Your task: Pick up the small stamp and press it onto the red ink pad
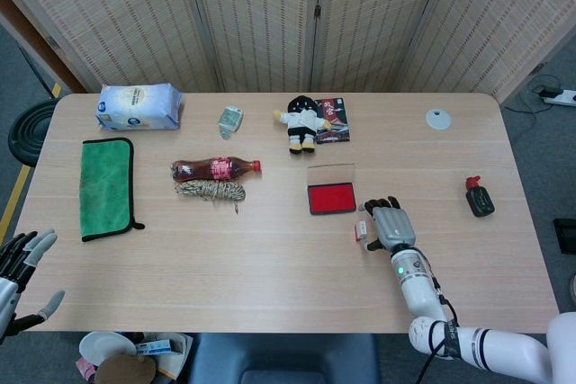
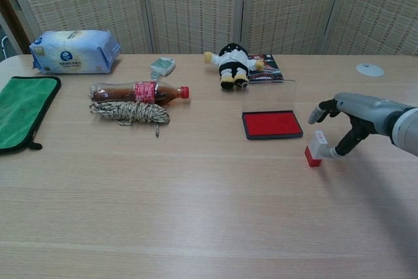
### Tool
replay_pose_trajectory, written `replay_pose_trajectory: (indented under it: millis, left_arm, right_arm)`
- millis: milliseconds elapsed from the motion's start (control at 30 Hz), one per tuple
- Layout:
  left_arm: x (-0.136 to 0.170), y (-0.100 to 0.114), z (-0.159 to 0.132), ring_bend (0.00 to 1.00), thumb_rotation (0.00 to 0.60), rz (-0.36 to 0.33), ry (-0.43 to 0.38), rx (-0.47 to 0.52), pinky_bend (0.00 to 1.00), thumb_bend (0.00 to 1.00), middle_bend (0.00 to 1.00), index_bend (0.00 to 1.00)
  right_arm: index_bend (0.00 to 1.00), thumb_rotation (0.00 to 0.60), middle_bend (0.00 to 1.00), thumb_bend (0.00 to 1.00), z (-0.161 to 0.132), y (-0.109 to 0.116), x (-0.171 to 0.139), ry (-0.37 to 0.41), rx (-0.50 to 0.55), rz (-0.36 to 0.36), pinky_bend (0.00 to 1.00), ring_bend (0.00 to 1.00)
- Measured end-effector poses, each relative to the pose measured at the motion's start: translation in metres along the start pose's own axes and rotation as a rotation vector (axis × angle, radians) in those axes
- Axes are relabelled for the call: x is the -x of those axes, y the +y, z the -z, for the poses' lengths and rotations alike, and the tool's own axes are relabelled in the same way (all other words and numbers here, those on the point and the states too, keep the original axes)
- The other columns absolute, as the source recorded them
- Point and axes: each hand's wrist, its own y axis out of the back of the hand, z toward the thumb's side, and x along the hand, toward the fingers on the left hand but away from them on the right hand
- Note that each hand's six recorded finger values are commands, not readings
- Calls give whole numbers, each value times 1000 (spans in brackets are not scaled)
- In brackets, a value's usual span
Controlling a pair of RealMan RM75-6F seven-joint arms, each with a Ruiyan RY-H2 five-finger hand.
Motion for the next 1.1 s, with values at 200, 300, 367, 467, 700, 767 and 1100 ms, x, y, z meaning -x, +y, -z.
replay_pose_trajectory:
  millis: [200,300,367,467,700,767,1100]
  left_arm:
    - [-2,-1,2,0,600,3,8,-4,33,340,0,0]
    - [-2,-2,1,0,600,6,10,-14,33,340,0,0]
    - [-3,-4,1,0,600,11,12,-22,32,340,0,0]
    - [-5,-8,1,0,600,24,20,-35,33,340,0,0]
    - [-9,-15,3,0,600,47,56,-69,33,340,0,0]
    - [-10,-17,2,0,600,51,63,-80,33,340,0,0]
    - [-18,-24,-1,0,600,69,63,-94,33,340,0,0]
  right_arm:
    - [209,600,170,224,0,9,-12,24,4,6,0,101]
    - [208,600,164,216,1,17,-23,50,4,23,0,92]
    - [203,600,150,214,4,21,-30,69,0,37,0,76]
    - [189,600,104,212,12,29,-45,100,-32,73,0,30]
    - [187,600,43,207,62,40,-90,112,-161,246,0,0]
    - [164,600,42,204,83,43,-101,86,-194,302,0,0]
    - [112,600,26,193,158,47,-151,-11,-231,408,0,0]
